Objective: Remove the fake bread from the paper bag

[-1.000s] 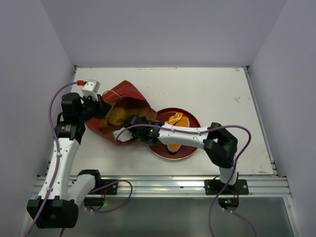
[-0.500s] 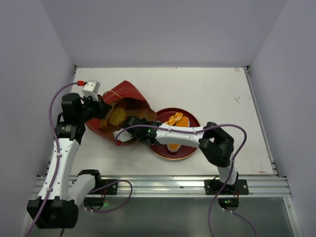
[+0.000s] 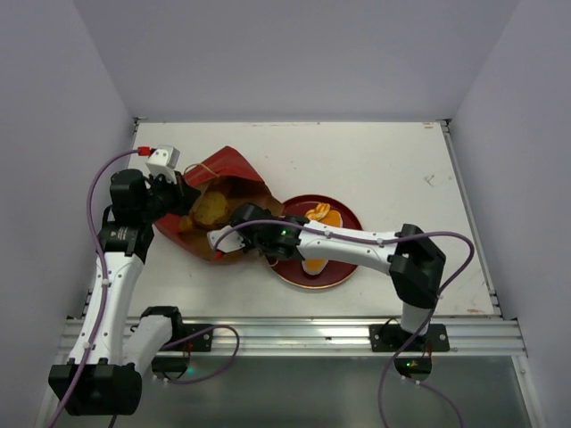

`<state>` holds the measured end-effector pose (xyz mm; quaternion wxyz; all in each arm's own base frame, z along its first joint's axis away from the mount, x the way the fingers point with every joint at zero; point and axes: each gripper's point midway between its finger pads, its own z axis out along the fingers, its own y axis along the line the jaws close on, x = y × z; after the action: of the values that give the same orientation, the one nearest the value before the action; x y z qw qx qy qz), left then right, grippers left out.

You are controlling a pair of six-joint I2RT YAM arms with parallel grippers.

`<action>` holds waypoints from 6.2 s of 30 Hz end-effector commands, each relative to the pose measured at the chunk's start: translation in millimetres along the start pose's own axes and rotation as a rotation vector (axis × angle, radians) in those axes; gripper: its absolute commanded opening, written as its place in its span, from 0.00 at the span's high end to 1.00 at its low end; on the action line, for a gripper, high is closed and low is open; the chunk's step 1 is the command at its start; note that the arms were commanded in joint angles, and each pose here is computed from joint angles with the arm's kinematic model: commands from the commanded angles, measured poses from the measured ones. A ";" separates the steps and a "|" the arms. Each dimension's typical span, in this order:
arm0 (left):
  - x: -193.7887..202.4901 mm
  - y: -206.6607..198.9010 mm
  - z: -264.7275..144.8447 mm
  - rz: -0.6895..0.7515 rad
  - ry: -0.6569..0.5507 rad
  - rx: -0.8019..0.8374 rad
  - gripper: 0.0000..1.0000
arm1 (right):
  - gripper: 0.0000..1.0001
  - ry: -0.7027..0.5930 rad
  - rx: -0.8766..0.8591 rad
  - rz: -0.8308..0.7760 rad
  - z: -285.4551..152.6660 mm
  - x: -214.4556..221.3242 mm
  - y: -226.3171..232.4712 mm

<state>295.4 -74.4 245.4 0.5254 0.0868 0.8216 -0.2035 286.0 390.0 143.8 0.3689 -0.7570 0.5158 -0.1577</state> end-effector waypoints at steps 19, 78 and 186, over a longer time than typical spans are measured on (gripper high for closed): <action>-16.3 12.5 1.0 0.013 -0.041 -0.063 1.00 | 0.96 -0.112 0.001 0.089 -95.2 33.7 -3.9; -40.3 31.6 5.1 -0.024 -0.041 -0.172 1.00 | 0.56 0.054 -0.095 0.306 -200.8 201.4 88.5; -1.9 14.2 -12.0 -0.040 0.000 -0.114 1.00 | 0.54 -0.236 0.251 0.154 11.6 -80.6 -26.0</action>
<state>292.5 -56.8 248.3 0.5225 0.0368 0.8356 -0.1654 269.0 464.8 141.2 0.4841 -0.7168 0.4908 -0.1048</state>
